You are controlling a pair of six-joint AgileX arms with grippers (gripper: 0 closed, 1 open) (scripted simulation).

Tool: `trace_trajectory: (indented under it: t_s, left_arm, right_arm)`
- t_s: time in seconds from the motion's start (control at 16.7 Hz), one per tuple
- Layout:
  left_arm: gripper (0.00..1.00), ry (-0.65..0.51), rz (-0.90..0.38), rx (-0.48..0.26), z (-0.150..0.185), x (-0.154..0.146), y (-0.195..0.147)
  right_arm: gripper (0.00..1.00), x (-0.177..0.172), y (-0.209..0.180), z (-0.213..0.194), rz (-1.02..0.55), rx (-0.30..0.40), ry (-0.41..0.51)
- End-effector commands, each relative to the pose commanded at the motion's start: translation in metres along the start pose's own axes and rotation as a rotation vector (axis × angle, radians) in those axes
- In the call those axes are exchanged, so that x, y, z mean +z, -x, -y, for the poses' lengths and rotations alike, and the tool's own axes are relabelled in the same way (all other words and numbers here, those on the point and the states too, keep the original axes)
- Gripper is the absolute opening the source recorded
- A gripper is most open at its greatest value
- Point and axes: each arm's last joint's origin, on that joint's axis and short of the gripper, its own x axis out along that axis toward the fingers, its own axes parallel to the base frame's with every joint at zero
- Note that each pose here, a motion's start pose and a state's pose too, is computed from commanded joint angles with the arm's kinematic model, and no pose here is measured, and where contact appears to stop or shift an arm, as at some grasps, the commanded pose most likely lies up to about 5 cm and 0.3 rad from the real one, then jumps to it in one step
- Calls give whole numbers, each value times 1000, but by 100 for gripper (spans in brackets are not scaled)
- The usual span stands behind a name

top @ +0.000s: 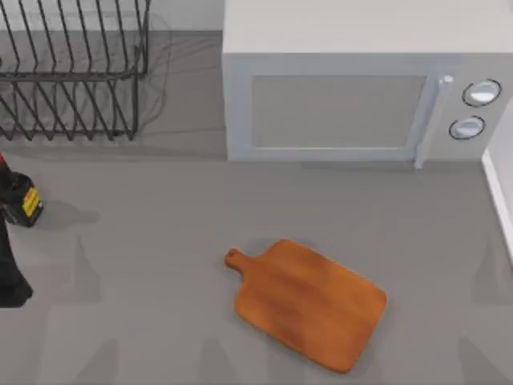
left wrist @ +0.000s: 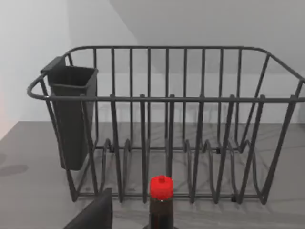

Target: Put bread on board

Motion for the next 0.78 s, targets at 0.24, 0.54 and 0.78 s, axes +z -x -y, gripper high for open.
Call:
trace_trajectory:
  t_s: [0.24,0.54,0.78]
  left_arm:
    - [100,0,-26,8,-1,6,0]
    - [100,3,-252,61,-8,41,-11]
    - [100,14,-596,109,-21,66,-49]
  right_arm:
    - [100,0,0,0,0,0,0]
    - [100,0,0,0,0,0,0]
    - [100,0,0,0,0,0,0]
